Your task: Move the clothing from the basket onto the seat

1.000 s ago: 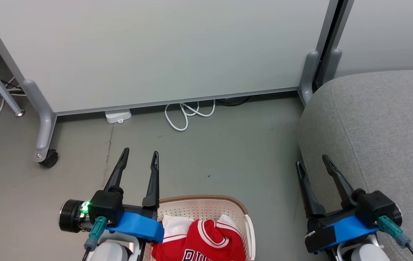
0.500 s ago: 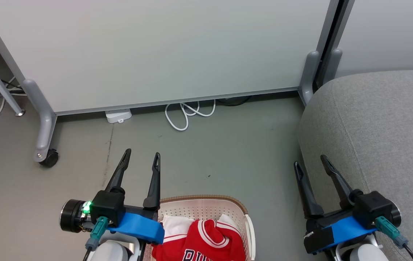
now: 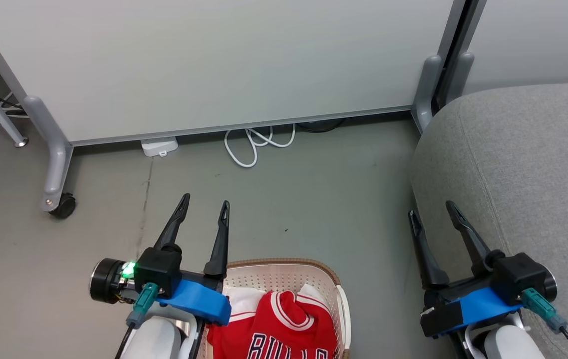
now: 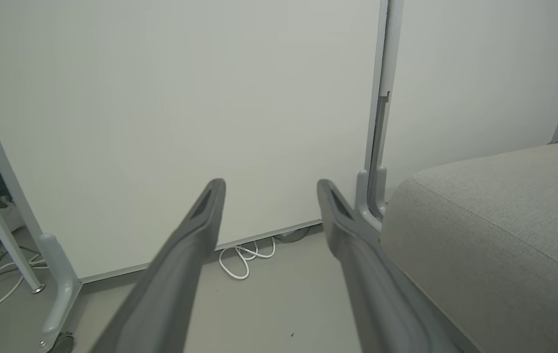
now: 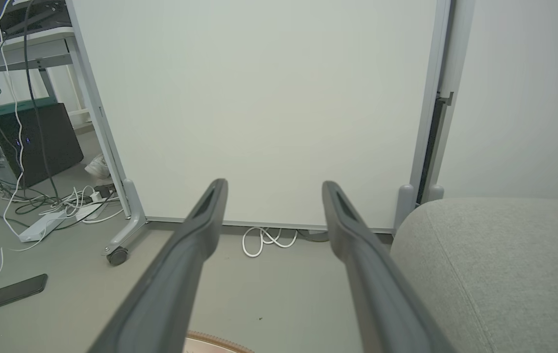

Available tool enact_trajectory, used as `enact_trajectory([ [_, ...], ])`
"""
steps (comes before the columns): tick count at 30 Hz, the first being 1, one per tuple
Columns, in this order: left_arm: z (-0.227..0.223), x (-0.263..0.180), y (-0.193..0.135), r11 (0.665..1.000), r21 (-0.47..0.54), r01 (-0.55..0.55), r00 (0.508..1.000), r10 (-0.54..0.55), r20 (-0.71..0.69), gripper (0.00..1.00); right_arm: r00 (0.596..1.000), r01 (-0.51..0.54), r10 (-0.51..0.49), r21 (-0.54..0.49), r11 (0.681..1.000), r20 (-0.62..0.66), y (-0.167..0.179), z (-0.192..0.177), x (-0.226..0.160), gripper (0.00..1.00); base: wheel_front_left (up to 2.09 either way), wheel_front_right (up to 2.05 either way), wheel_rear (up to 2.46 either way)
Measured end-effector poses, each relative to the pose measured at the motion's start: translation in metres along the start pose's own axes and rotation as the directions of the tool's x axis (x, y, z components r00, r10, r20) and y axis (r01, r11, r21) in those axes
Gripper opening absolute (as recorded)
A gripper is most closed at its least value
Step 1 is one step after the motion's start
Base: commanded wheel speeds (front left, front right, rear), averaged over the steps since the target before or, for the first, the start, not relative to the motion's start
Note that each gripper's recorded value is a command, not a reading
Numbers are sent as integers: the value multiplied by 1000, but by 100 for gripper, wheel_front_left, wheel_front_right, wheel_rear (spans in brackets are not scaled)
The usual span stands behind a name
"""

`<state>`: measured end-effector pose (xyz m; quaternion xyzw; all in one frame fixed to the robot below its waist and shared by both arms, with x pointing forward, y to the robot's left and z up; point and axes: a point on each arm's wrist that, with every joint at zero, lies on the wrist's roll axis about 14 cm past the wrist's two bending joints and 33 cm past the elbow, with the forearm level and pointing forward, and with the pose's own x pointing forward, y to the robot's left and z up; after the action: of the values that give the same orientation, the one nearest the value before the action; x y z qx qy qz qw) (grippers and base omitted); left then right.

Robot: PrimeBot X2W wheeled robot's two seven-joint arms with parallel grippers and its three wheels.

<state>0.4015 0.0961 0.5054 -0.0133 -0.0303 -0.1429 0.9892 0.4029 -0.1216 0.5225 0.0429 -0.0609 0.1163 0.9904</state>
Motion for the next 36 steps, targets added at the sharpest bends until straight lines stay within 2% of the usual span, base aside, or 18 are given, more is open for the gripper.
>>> enact_trajectory([
  [9,-37,22,-27,985,54,164,981,-157,-116,100,1000,25,-25,-18,1000,3,-14,-2,15,100,0,0,0],
  [18,-97,44,-56,931,76,356,905,-323,-277,100,998,56,-56,-44,997,-2,-35,-12,40,100,0,0,0],
  [23,-143,45,-69,885,61,461,826,-403,-394,100,997,76,-77,-59,995,-18,-48,-24,51,100,0,0,0],
  [29,-203,33,-78,809,45,586,692,-471,-546,100,995,90,-94,-73,993,-45,-61,-40,61,100,0,0,0],
  [36,-260,20,-78,728,11,685,545,-502,-672,100,991,101,-108,-79,992,-85,-73,-64,70,100,0,0,0],
])
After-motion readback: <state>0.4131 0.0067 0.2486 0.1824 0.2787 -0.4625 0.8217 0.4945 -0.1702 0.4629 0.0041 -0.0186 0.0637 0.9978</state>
